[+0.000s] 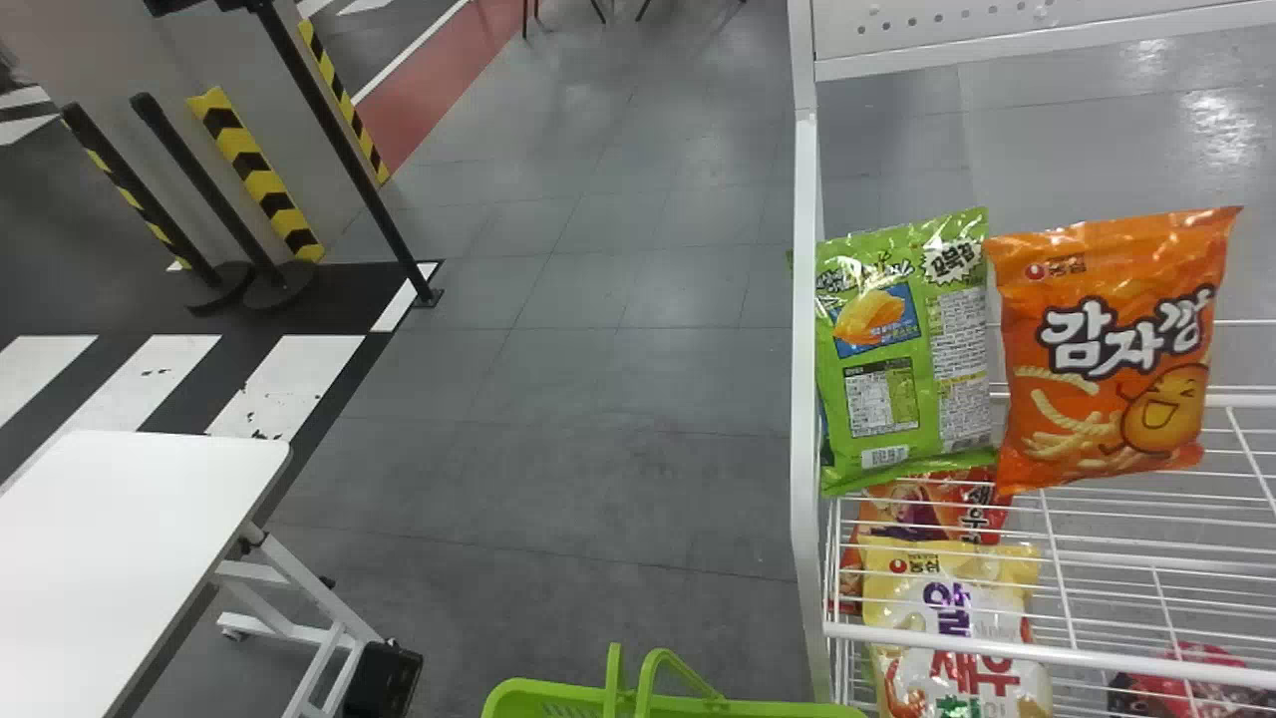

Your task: Hold basket handle with left hand then pick Jagalchi snack with right hand and place into basket

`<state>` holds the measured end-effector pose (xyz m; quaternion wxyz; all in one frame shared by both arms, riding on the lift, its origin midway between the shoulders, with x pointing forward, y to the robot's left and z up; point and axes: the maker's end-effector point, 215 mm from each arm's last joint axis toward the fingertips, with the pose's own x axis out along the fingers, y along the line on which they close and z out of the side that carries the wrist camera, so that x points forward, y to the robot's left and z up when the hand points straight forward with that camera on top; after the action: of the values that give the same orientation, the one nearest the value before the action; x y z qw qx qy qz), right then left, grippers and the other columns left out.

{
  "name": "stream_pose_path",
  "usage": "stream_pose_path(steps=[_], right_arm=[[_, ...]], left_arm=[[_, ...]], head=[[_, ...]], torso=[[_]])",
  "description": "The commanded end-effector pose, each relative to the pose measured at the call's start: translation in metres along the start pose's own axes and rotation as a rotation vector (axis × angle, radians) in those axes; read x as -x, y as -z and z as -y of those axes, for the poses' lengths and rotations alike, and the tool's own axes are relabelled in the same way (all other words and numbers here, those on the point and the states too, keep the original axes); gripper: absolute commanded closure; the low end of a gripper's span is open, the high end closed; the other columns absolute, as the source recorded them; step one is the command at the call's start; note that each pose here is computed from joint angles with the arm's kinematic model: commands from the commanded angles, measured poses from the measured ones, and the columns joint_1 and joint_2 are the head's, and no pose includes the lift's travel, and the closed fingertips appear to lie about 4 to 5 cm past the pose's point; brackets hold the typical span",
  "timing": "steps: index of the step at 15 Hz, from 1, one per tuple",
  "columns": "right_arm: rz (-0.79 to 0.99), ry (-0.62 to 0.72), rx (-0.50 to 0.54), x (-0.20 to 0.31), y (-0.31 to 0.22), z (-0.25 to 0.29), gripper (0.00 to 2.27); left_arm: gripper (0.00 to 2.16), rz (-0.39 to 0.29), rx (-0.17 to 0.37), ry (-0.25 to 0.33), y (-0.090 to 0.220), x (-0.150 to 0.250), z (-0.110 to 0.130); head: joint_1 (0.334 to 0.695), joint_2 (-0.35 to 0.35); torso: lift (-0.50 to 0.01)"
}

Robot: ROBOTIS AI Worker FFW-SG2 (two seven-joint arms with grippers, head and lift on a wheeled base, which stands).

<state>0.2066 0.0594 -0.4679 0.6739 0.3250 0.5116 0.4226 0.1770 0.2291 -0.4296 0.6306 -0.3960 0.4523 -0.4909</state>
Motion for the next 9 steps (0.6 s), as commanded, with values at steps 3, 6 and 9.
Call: stream_pose_path(steps=[3, 6, 9], right_arm=[[0.164, 0.136, 0.111, 0.037, -0.040, 0.023, 0.07], [0.319, 0.275, 0.216, 0.076, -0.068, 0.050, 0.08], [0.522, 0.378, 0.387, 0.117, -0.102, 0.055, 0.09]], left_arm=[[2.05, 0.005, 0.002, 0.009, -0.002, 0.000, 0.000], [2.05, 0.009, 0.000, 0.010, -0.004, 0.001, 0.000], [2.05, 0.009, 0.000, 0.011, -0.006, 0.000, -0.002]], head=[[0.695, 0.350], [0.695, 0.350], [0.695, 0.350]], torso=[[-0.009], [-0.009], [-0.009]])
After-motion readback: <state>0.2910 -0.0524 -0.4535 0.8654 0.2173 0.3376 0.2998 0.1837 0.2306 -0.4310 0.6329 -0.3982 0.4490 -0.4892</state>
